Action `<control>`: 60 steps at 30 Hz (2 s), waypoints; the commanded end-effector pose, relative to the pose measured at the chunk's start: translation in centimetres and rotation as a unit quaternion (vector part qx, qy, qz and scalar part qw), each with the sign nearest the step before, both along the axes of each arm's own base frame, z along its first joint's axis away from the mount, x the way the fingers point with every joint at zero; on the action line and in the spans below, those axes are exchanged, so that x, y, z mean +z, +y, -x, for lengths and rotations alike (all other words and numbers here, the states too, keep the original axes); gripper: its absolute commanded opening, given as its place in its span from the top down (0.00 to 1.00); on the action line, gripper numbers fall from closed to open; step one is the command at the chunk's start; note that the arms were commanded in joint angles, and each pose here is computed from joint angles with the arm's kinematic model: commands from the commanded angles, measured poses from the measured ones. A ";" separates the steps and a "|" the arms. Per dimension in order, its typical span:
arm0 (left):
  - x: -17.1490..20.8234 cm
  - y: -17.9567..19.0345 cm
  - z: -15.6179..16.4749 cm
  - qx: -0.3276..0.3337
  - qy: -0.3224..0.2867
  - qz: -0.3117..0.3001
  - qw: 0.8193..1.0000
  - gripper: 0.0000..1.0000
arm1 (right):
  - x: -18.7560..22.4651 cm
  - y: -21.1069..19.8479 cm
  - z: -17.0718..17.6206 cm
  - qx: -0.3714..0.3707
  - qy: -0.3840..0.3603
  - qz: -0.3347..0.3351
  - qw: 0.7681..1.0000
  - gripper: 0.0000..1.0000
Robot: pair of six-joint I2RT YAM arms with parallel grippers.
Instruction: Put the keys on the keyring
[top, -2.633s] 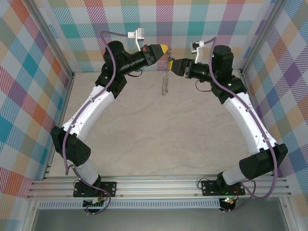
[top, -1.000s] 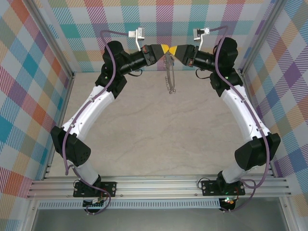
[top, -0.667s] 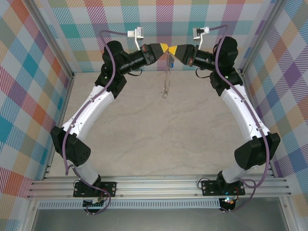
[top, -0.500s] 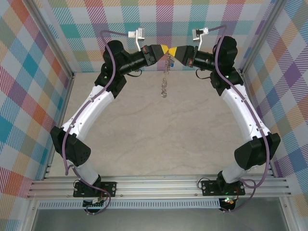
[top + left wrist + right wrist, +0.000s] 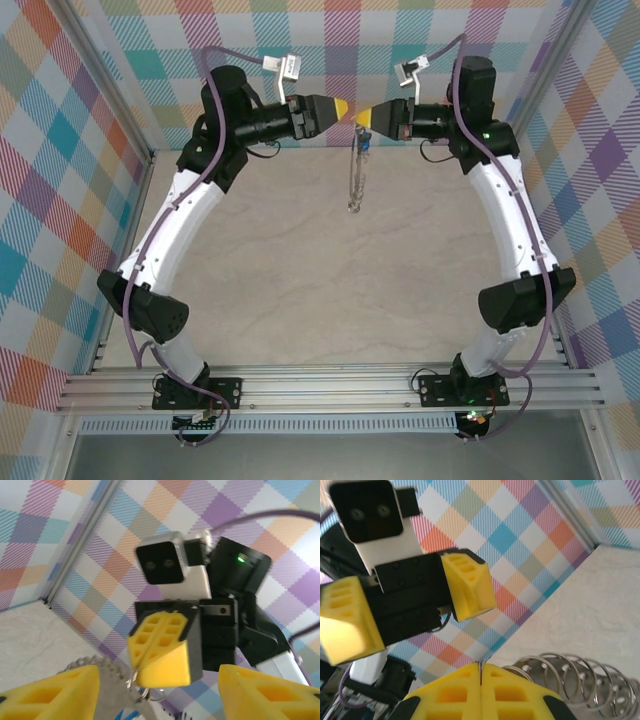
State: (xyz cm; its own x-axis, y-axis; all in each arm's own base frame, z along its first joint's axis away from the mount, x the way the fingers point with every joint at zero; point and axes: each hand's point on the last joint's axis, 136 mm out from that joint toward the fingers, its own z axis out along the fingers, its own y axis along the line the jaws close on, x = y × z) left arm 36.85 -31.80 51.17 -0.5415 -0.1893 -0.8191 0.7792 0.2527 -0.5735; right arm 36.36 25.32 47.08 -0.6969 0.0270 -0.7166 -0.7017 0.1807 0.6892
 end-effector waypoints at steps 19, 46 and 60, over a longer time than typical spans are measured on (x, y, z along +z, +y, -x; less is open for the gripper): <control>-4.1 -1.2 -0.2 -0.071 0.037 -0.038 0.996 0.55 | 0.4 0.0 1.8 0.082 -0.001 -0.019 0.996 1.00; -1.6 -3.1 0.9 -0.106 0.032 0.035 0.993 1.00 | 1.5 0.0 0.8 0.053 -0.006 -0.037 0.998 0.98; 1.9 -0.8 0.9 -0.027 -0.017 0.077 0.997 1.00 | 1.3 -1.8 0.1 -0.007 -0.005 -0.045 0.999 0.46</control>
